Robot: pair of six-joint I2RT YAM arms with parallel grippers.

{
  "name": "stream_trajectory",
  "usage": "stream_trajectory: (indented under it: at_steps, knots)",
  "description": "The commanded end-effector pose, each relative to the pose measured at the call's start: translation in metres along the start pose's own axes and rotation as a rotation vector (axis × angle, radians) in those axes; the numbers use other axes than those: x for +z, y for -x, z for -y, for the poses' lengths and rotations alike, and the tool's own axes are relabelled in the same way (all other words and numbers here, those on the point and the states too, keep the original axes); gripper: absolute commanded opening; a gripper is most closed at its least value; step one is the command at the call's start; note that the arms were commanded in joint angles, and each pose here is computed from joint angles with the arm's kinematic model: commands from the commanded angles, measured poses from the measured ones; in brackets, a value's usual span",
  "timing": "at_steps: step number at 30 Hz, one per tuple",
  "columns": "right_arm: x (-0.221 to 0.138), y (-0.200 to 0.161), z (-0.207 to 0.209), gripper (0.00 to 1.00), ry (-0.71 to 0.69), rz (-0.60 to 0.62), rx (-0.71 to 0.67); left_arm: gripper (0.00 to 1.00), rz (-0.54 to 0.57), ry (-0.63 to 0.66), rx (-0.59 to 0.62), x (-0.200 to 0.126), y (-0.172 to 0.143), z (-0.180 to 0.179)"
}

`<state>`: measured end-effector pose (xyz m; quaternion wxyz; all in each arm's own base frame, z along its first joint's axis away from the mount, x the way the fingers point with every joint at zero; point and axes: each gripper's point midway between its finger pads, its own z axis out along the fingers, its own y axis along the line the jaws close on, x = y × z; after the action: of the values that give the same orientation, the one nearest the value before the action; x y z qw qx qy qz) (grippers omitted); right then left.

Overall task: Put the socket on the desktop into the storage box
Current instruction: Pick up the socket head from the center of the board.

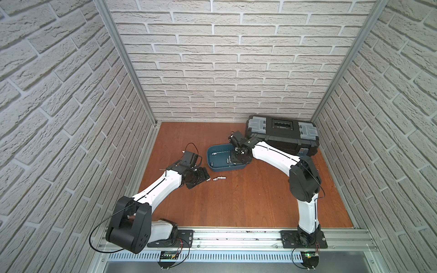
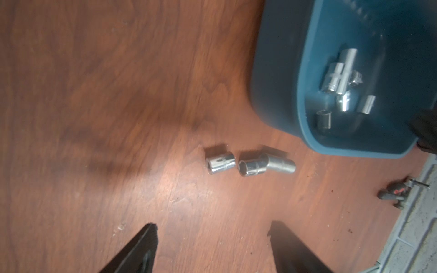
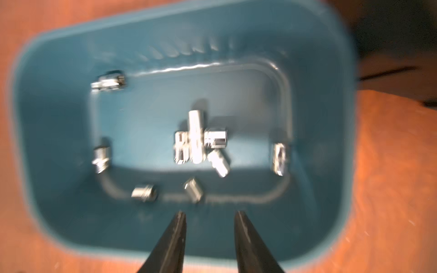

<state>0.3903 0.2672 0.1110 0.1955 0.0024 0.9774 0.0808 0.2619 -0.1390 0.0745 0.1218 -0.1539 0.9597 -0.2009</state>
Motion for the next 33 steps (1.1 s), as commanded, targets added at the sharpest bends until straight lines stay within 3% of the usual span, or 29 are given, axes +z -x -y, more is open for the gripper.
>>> stream_trajectory:
  at_steps: [1, 10, 22, 33]
  knots:
    - [-0.034, 0.003, -0.01, 0.4, 0.052, 0.086, -0.028, 0.78, 0.008, 0.031, 0.026, 0.001, 0.005, 0.002]
    - [-0.068, -0.035, 0.007, 0.4, 0.069, 0.118, -0.038, 0.73, -0.024, 0.104, 0.059, 0.016, 0.004, 0.005]
    - [-0.072, -0.097, 0.038, 0.4, 0.075, 0.104, -0.017, 0.65, -0.055, 0.233, 0.076, 0.03, 0.007, 0.005]
    - [-0.073, -0.117, 0.057, 0.4, 0.072, 0.111, 0.034, 0.6, -0.074, 0.281, 0.098, 0.044, 0.007, 0.013]
